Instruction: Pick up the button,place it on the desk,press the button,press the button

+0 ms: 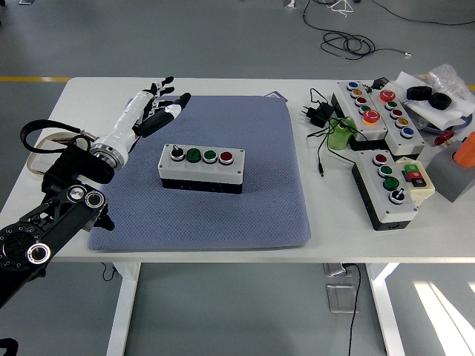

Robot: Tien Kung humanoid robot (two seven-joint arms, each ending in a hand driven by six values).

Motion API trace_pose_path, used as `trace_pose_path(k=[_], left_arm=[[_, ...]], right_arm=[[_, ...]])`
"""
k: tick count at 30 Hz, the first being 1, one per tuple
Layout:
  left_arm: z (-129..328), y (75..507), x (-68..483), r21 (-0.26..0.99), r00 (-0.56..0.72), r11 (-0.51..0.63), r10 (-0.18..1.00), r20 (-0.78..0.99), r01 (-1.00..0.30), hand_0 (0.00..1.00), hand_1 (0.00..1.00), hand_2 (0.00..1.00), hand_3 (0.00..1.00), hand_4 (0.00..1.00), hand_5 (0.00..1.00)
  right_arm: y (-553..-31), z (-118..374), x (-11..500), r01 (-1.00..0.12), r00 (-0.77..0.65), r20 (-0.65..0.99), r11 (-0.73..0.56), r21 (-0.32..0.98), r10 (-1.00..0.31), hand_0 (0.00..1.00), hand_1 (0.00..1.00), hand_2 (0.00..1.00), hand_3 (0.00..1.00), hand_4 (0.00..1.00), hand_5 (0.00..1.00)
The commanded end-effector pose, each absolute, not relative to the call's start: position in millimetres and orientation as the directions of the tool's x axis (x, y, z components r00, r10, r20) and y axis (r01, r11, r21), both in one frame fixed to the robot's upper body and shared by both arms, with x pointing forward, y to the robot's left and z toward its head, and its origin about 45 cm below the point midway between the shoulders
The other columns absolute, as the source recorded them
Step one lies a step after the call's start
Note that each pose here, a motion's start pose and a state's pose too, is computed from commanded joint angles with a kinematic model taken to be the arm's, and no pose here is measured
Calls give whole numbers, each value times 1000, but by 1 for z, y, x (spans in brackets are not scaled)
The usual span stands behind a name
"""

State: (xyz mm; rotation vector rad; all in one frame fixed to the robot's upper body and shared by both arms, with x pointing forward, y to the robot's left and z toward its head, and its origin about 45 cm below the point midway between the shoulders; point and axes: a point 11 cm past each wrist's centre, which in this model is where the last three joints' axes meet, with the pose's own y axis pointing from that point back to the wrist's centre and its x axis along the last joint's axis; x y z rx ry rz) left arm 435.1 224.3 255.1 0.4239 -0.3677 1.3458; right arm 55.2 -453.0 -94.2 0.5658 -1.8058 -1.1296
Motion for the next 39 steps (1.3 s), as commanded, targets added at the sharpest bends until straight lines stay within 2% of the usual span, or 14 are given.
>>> trace_pose_path(k=[24,25,30,31,39], left_arm=[[243,230,438,167,227,173,888,399,-971,814,875,988,998,722,819],[242,230,438,171,227,171,890,396,-970,824,890,995,998,717,904],[237,232,438,190,228,166,900,372,-968,824,890,995,998,717,904],[237,232,438,191,227,166,901,370,-968,829,898,997,998,697,978],[236,232,438,197,229,166,904,361,-966,832,897,998,998,684,998]], right_arm=[[-452,-94,55,83,-485,452,475,876,-749,787,797,817,751,412,479],[-452,-94,55,82,-484,452,475,876,-749,787,797,817,751,412,479],[-453,-94,56,80,-484,451,476,876,-749,787,797,817,751,412,479],[-453,-94,56,80,-484,451,476,876,-750,787,797,817,751,412,479],[-453,-94,57,78,-486,451,476,876,-749,787,797,817,751,412,479]])
